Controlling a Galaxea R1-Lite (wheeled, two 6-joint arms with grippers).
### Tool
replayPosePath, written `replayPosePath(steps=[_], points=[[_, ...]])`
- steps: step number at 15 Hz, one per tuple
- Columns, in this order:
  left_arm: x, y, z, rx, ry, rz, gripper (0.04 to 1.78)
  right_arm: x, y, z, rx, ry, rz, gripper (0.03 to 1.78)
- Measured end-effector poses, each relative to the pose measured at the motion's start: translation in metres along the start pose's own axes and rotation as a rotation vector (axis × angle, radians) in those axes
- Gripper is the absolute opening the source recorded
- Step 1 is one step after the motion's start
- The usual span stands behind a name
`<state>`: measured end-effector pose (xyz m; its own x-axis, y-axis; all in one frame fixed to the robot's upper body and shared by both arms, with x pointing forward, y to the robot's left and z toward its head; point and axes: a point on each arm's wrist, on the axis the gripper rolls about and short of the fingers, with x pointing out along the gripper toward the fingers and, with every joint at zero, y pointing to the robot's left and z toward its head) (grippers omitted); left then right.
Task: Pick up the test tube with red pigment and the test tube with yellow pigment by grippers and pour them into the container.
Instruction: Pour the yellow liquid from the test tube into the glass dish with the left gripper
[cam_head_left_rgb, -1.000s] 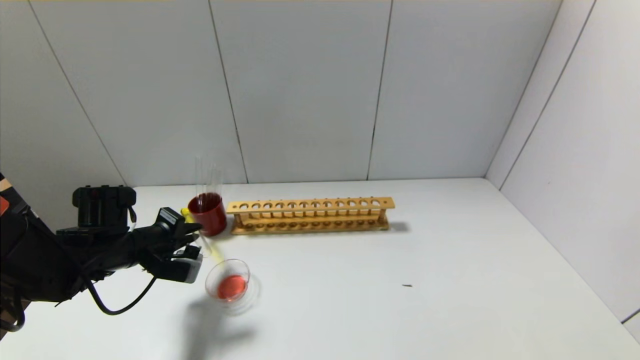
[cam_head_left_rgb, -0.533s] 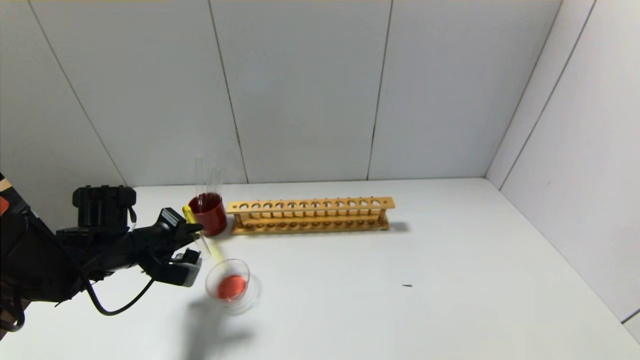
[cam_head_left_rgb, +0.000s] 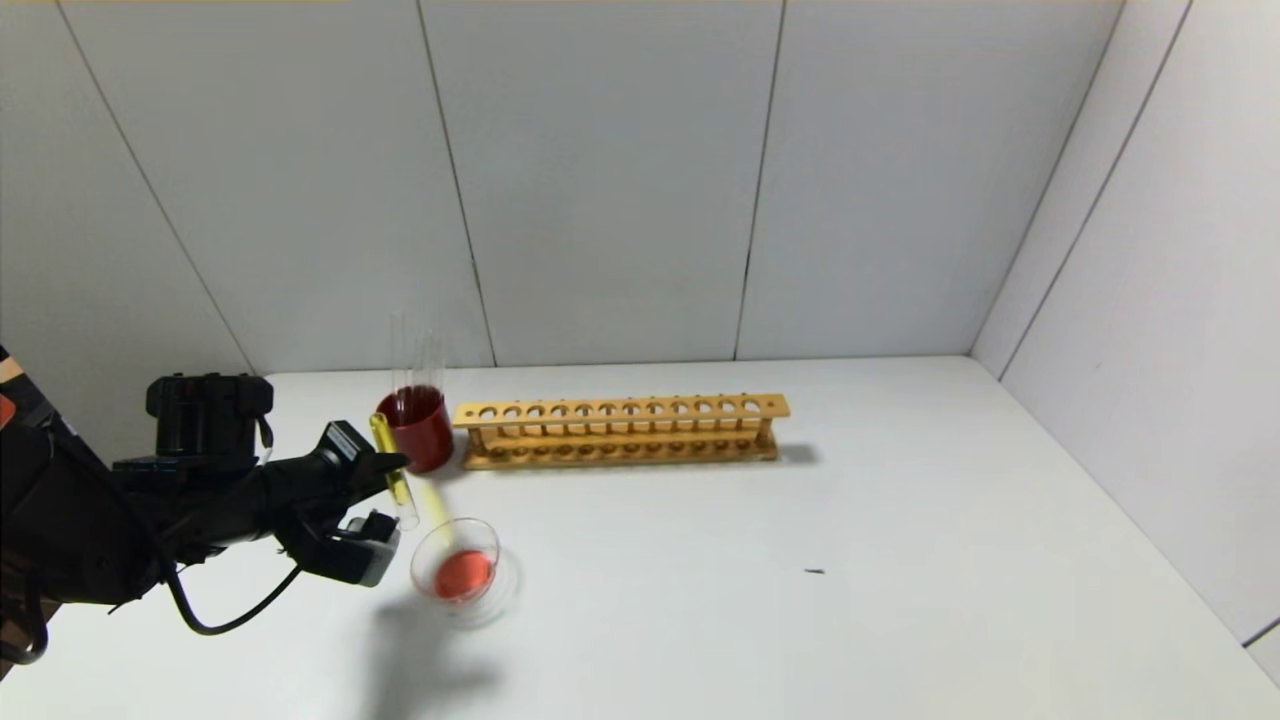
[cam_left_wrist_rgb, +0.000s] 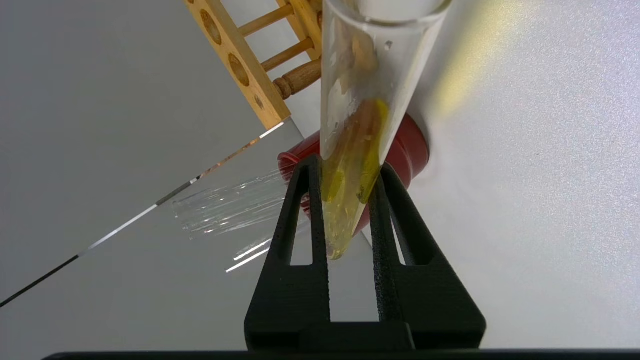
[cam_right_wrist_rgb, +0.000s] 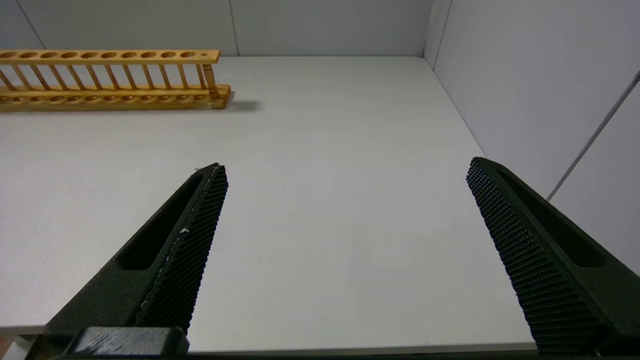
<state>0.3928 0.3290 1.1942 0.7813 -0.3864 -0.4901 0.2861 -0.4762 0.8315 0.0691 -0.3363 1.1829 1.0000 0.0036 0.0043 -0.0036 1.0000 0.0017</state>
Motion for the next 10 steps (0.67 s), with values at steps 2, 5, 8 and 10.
replayPosePath(steps=[2,5,8,10], points=[[0.0002,0.0003,0.0001,0.001,0.0,0.001,0.3,0.0,0.0,0.0,0.0,0.0,0.0,1.75],[0.0004,0.0004,0.0001,0.0,0.0,0.001,0.3,0.0,0.0,0.0,0.0,0.0,0.0,1.75],[0.0016,0.0016,0.0017,0.002,-0.005,0.004,0.3,0.0,0.0,0.0,0.0,0.0,0.0,1.75],[0.0022,0.0019,0.0031,0.007,-0.01,0.002,0.3,0.0,0.0,0.0,0.0,0.0,0.0,1.75]])
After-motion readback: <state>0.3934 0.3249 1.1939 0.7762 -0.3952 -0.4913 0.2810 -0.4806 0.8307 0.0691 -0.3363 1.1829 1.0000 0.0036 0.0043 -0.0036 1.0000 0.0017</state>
